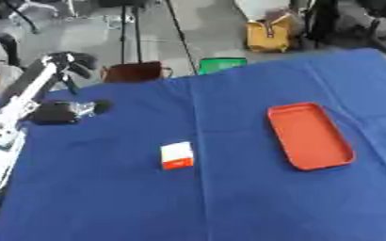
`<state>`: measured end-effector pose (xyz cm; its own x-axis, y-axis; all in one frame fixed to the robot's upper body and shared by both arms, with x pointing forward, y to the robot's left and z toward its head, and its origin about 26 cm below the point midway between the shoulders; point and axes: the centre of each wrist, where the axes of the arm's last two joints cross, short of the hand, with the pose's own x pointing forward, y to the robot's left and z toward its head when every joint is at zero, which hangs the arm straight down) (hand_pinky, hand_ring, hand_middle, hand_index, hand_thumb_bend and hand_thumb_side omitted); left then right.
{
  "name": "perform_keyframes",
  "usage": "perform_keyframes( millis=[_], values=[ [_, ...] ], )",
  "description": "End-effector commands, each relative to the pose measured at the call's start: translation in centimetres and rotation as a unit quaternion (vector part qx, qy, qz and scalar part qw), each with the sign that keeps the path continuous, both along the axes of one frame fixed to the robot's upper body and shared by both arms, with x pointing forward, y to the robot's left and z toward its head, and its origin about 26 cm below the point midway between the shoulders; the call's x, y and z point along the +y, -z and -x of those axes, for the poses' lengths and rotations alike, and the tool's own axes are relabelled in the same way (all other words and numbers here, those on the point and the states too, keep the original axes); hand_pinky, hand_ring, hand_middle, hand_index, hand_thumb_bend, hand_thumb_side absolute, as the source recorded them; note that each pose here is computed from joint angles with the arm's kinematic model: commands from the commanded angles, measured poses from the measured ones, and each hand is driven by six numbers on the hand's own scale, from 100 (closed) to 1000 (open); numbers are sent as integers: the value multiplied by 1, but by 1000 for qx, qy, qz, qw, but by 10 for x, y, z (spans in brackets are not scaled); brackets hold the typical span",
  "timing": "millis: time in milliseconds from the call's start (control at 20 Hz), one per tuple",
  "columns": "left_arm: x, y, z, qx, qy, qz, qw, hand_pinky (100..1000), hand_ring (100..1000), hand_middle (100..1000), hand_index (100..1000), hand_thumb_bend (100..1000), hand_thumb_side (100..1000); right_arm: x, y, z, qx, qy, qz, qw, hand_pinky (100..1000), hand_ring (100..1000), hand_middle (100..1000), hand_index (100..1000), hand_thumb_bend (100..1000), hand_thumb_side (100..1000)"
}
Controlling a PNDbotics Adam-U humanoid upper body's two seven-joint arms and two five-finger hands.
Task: Pick up objects on the table and place them in the box.
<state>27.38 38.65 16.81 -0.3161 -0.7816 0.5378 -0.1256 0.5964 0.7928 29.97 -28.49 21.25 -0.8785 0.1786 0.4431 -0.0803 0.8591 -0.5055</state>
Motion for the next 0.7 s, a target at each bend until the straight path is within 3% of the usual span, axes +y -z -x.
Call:
perform_keyframes(
  millis=[50,700],
  values=[
    [1,-14,1,-12,3,-22,1000,465,693,693,833,770,592,-4,-9,3,-15,1,11,1000,610,710,674,834,513,515],
    [-3,-17,-2,4,28,-56,998,500,714,711,835,788,603,-3,-10,3,-15,0,12,1000,610,710,674,834,512,515]
  ],
)
